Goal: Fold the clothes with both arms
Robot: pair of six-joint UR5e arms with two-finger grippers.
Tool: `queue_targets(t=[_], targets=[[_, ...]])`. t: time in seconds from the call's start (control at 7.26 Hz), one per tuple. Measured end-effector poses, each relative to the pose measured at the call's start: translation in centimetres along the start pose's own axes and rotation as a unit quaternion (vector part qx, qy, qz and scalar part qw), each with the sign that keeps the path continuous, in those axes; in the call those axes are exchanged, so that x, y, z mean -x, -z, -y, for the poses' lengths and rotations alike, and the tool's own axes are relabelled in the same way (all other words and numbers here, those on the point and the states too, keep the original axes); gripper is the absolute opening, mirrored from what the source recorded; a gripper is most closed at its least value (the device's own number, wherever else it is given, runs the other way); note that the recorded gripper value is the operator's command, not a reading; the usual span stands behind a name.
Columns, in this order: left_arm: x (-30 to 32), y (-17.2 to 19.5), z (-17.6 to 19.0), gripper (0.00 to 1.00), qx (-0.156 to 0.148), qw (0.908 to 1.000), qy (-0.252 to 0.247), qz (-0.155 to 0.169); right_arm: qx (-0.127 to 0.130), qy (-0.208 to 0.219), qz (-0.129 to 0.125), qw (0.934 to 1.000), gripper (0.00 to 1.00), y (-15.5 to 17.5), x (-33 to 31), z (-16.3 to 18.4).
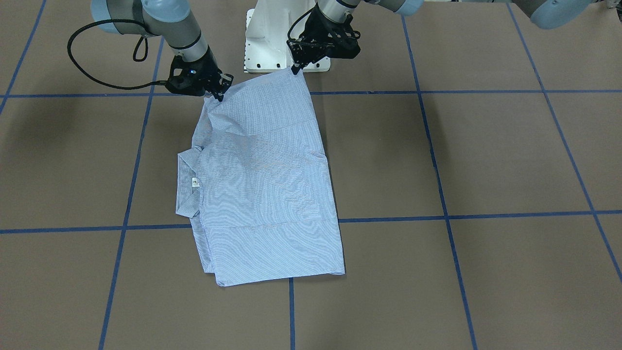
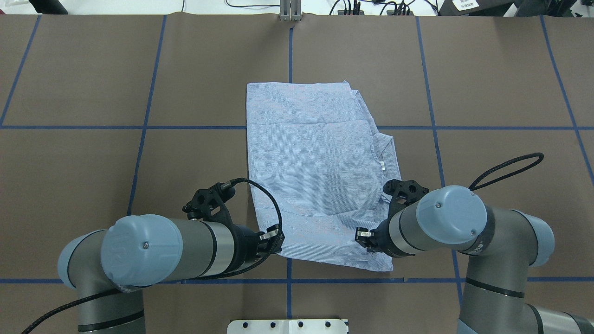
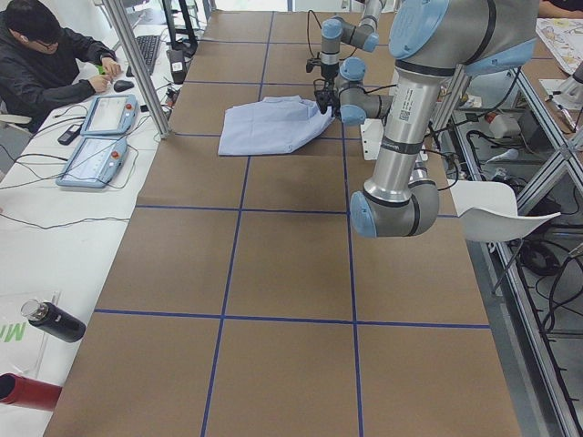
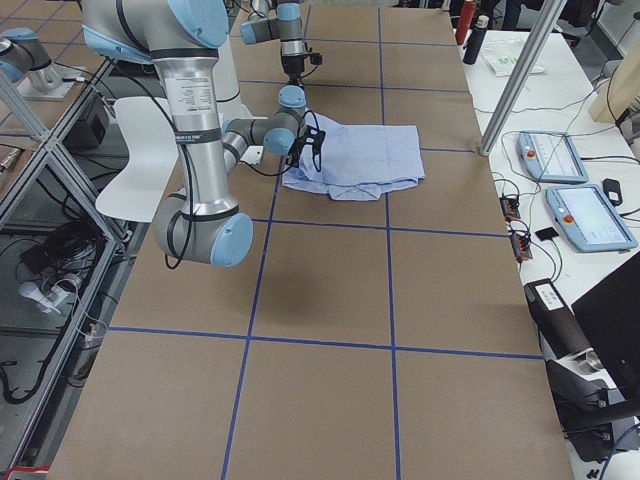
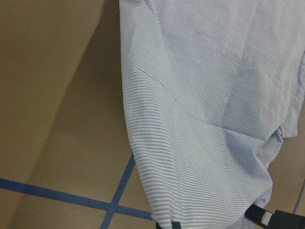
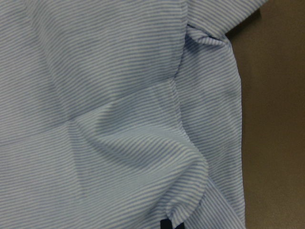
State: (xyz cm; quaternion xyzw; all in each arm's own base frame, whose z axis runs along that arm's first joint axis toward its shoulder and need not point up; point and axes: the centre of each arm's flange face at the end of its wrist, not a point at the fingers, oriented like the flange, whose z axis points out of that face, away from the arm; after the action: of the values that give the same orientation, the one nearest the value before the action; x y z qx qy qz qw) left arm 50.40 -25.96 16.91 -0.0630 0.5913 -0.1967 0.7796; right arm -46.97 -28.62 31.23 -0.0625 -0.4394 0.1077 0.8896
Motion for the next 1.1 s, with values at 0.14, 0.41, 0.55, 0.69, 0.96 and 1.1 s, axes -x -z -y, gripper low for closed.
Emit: queue_targets(t=[0.14, 0.41, 0.55, 0.69, 0.96, 1.1], targets=[[-0.1, 0.0, 0.5, 0.00, -0.004, 1.0000, 0.001, -0.002, 0.003, 0.002, 0.001, 1.0000, 0.00, 0.0, 0.2, 0.4], [0.0, -0.1, 0.7, 0.00, -0.006, 1.0000, 0.002, 0.000, 0.010, 0.005, -0.006, 0.9999, 0.00, -0.9, 0.2, 0.2], [0.3, -0.8, 0.7, 0.00, -0.006, 1.0000, 0.002, 0.006, 0.015, 0.008, -0.010, 0.9998, 0.00, -1.3, 0.1, -0.3], [0.9, -1.8, 0.5, 0.00, -0.006, 0.9998, 0.003, 0.017, 0.021, 0.011, -0.016, 0.9996, 0.00, -1.8, -0.1, -1.1], [2.0, -3.5, -0.9, 0.00, 0.003, 0.9993, 0.000, 0.036, 0.031, 0.014, -0.025, 0.9991, 0.09, -2.4, -0.6, -2.0], [2.2, -3.8, -1.4, 0.00, 0.006, 0.9992, 0.000, 0.039, 0.035, 0.014, -0.027, 0.9989, 0.62, -2.5, -0.7, -2.3]])
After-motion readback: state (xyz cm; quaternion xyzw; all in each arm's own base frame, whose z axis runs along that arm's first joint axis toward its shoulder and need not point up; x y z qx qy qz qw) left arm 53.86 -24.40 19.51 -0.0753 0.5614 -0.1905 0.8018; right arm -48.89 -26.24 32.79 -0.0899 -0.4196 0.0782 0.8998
